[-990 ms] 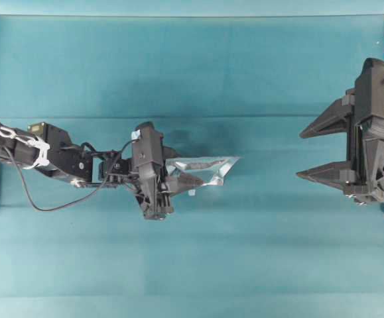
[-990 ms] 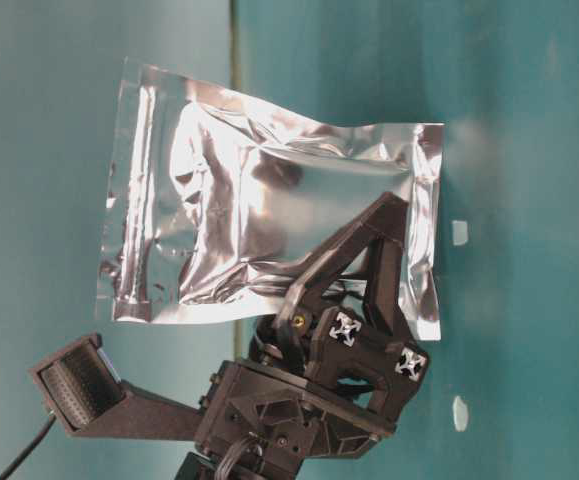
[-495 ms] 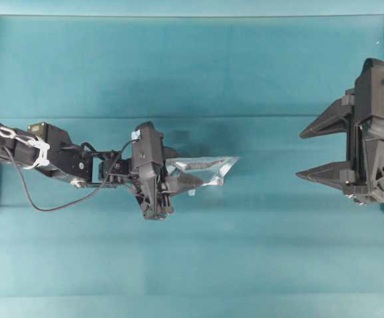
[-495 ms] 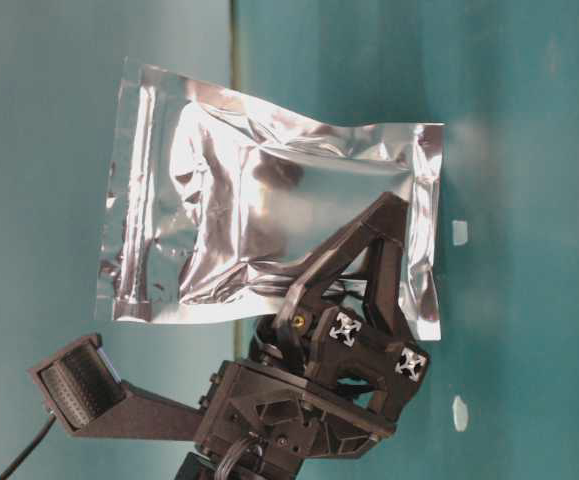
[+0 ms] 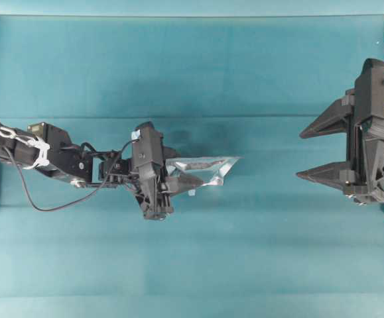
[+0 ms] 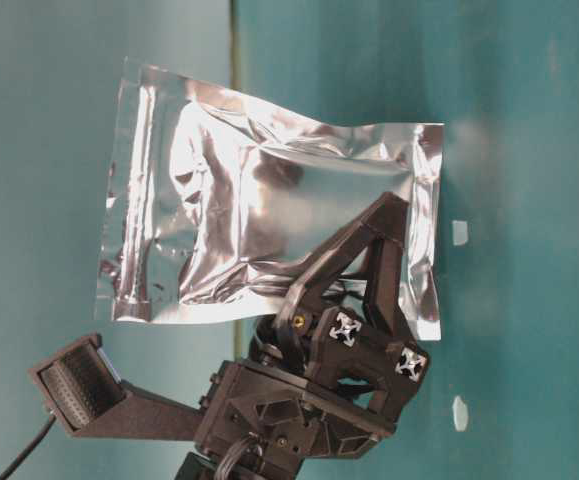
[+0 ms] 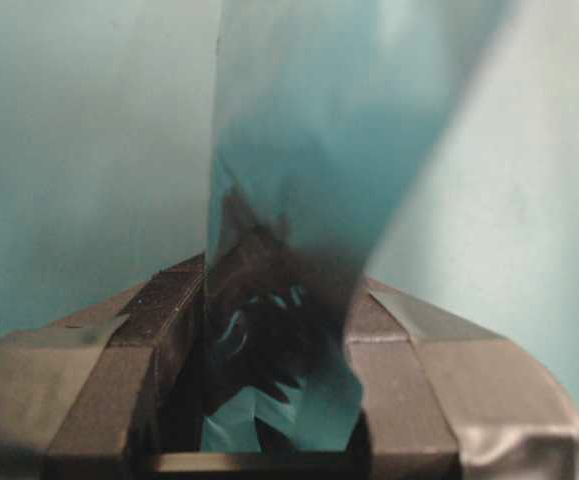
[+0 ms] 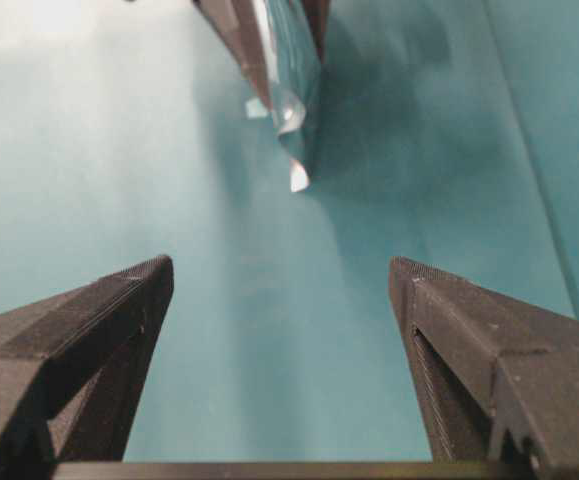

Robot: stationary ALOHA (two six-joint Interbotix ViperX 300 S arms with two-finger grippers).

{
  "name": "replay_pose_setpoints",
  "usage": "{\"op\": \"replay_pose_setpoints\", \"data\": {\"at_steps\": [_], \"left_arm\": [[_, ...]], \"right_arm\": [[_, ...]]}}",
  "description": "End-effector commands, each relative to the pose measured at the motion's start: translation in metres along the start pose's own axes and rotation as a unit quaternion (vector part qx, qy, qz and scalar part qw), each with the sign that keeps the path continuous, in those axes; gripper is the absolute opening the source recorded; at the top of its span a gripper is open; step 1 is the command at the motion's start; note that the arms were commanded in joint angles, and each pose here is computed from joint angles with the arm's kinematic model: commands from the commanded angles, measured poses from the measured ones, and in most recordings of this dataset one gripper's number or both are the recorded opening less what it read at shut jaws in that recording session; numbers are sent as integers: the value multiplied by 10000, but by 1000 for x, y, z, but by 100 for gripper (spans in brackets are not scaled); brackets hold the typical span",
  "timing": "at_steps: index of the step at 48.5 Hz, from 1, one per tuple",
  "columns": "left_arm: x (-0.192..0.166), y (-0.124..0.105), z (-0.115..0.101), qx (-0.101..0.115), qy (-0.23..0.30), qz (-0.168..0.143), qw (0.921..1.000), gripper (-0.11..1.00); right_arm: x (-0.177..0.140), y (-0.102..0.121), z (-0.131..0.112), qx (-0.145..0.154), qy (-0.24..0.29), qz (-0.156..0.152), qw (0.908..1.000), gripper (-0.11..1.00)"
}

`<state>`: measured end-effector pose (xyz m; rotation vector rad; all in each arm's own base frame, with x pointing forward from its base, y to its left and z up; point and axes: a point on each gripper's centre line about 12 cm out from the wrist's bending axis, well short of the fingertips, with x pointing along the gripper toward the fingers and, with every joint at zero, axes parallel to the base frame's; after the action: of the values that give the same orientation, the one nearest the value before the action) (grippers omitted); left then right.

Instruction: Hand over the silver zip bag and make it stand upright.

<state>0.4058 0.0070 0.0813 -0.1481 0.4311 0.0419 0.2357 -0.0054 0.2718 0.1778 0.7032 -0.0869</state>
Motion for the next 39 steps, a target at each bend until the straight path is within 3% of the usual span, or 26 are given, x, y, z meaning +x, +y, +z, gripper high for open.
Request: {"op": "replay_pose_setpoints", "data": {"at_steps": [1, 39], "left_arm": [[-1, -6, 4, 45, -58, -79, 9999, 29], [-1, -6, 4, 52, -66, -80, 9999, 29]], "right_arm": [[-3, 1, 5, 63, -111, 31, 9999, 89], [-4, 1, 4, 57, -104, 26, 9999, 89]]}}
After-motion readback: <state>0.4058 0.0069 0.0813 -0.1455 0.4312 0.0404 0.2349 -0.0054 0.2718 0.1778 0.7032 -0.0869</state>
